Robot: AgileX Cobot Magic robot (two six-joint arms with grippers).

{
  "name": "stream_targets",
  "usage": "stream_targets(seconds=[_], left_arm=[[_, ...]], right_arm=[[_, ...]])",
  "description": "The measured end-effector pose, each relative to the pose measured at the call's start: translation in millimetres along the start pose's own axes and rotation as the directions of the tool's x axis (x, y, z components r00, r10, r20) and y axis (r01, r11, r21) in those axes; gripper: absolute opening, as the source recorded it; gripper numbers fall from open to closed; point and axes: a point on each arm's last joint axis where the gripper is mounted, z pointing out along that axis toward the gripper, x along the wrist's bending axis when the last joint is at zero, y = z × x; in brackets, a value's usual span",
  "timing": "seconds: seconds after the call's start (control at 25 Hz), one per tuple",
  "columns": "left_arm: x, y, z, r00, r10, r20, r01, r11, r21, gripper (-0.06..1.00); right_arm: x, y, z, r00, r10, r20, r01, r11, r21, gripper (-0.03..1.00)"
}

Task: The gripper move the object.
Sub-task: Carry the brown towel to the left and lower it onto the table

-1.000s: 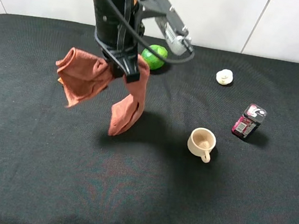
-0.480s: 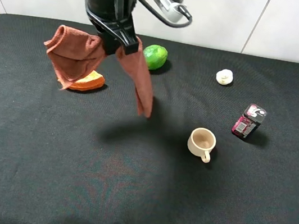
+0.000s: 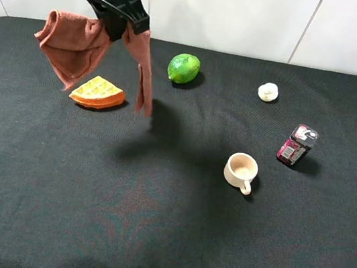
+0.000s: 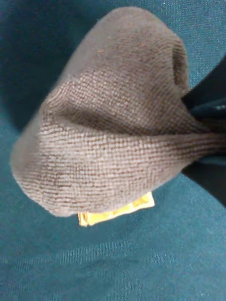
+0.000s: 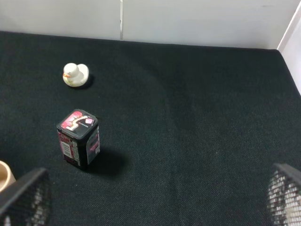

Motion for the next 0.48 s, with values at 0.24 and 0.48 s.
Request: stream_targets(seconds=[0.24, 0.48], left_arm=[[10.9, -3.8, -5.7, 1.0, -0.03, -0.007, 0.03, 0.999, -0.014, 0.18], [27.3, -8.0, -4.5, 0.997, -0.079, -0.014, 0.079, 0.997, -0.007, 0.18]], right_arm=[[0.0, 0.0, 0.0, 1.0, 0.0, 0.0, 0.0, 1.0, 0.0, 0.69], [0.0, 0.0, 0.0, 1.0, 0.0, 0.0, 0.0, 1.0, 0.0, 0.69]])
